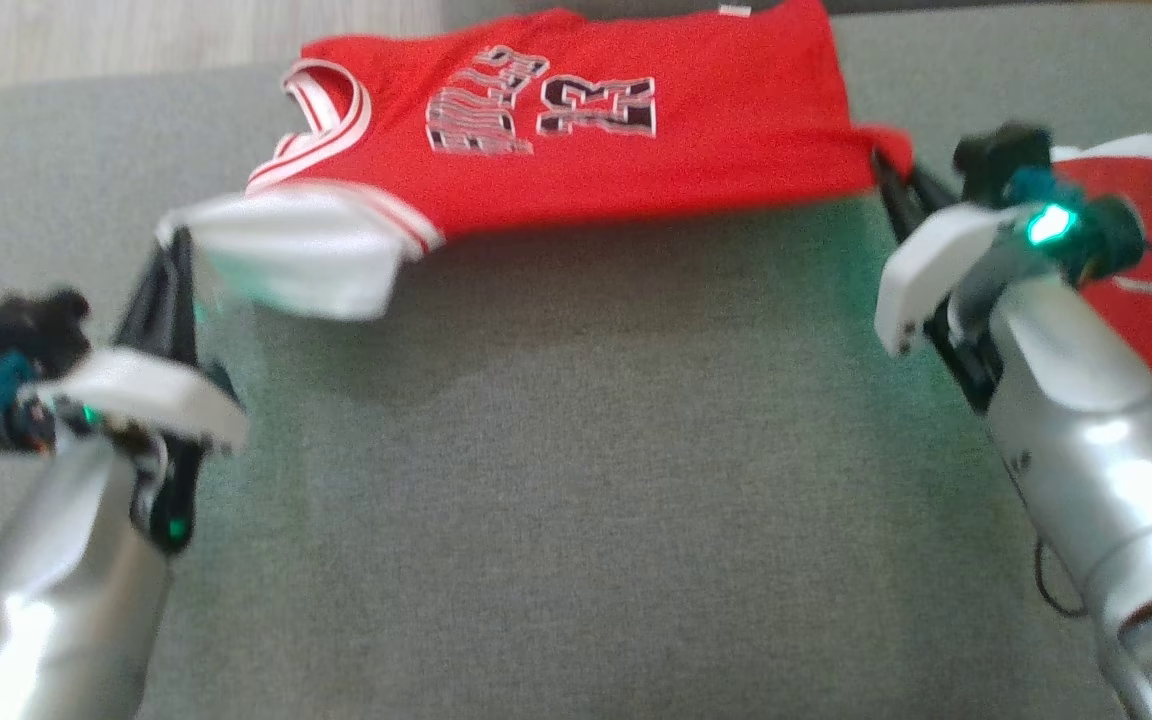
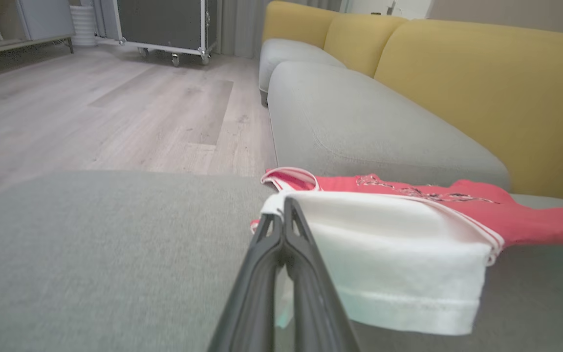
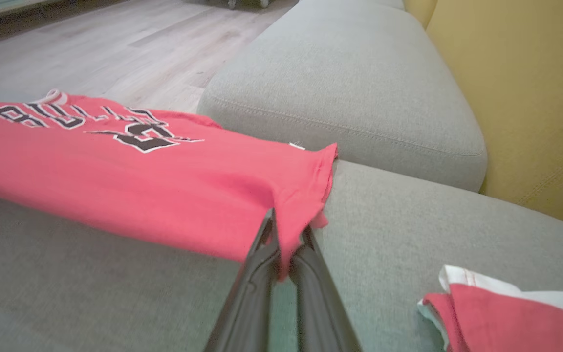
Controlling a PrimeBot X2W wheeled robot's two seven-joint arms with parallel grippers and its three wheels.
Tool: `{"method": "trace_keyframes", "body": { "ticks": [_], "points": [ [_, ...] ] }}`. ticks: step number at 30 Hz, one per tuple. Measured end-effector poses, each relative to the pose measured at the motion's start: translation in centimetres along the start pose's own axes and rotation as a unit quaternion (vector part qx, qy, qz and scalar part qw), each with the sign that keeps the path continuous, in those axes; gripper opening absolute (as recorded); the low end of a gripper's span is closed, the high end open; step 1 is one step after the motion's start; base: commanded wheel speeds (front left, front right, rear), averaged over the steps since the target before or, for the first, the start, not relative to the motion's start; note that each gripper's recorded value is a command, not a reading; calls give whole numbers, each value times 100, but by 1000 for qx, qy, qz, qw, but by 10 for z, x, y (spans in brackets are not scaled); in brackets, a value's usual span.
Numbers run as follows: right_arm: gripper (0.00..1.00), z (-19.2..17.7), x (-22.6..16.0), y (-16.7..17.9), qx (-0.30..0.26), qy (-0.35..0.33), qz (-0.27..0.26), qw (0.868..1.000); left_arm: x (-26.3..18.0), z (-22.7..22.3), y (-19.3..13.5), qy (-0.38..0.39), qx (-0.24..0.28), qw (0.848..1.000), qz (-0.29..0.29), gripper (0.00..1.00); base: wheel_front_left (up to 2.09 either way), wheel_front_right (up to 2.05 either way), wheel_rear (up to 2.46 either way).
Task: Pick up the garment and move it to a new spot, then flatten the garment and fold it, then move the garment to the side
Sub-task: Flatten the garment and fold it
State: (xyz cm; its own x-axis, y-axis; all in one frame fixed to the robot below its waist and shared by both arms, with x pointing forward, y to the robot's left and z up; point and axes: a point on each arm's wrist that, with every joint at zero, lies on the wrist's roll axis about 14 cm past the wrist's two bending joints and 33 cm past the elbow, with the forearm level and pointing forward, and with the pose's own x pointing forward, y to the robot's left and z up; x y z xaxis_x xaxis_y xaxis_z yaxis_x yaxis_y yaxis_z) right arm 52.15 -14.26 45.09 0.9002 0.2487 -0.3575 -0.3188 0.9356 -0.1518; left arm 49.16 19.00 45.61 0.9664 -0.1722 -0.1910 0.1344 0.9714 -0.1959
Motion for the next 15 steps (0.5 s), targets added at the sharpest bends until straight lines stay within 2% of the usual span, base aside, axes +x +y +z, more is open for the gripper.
{"method": "trace_keyframes", "body": {
  "ticks": [3,9,15],
  "points": [
    [0,-14,-15,3,-13,25,11,1000,-20,-11,-7,24,2,1000,-18,0,0,0,0],
    [0,-19,-43,-5,-30,37,21,999,-60,-21,-19,56,15,997,-56,0,0,0,0],
    [0,-30,-71,-7,-22,45,31,998,-97,-32,-31,83,13,993,-81,0,0,0,0]
  ]
}}
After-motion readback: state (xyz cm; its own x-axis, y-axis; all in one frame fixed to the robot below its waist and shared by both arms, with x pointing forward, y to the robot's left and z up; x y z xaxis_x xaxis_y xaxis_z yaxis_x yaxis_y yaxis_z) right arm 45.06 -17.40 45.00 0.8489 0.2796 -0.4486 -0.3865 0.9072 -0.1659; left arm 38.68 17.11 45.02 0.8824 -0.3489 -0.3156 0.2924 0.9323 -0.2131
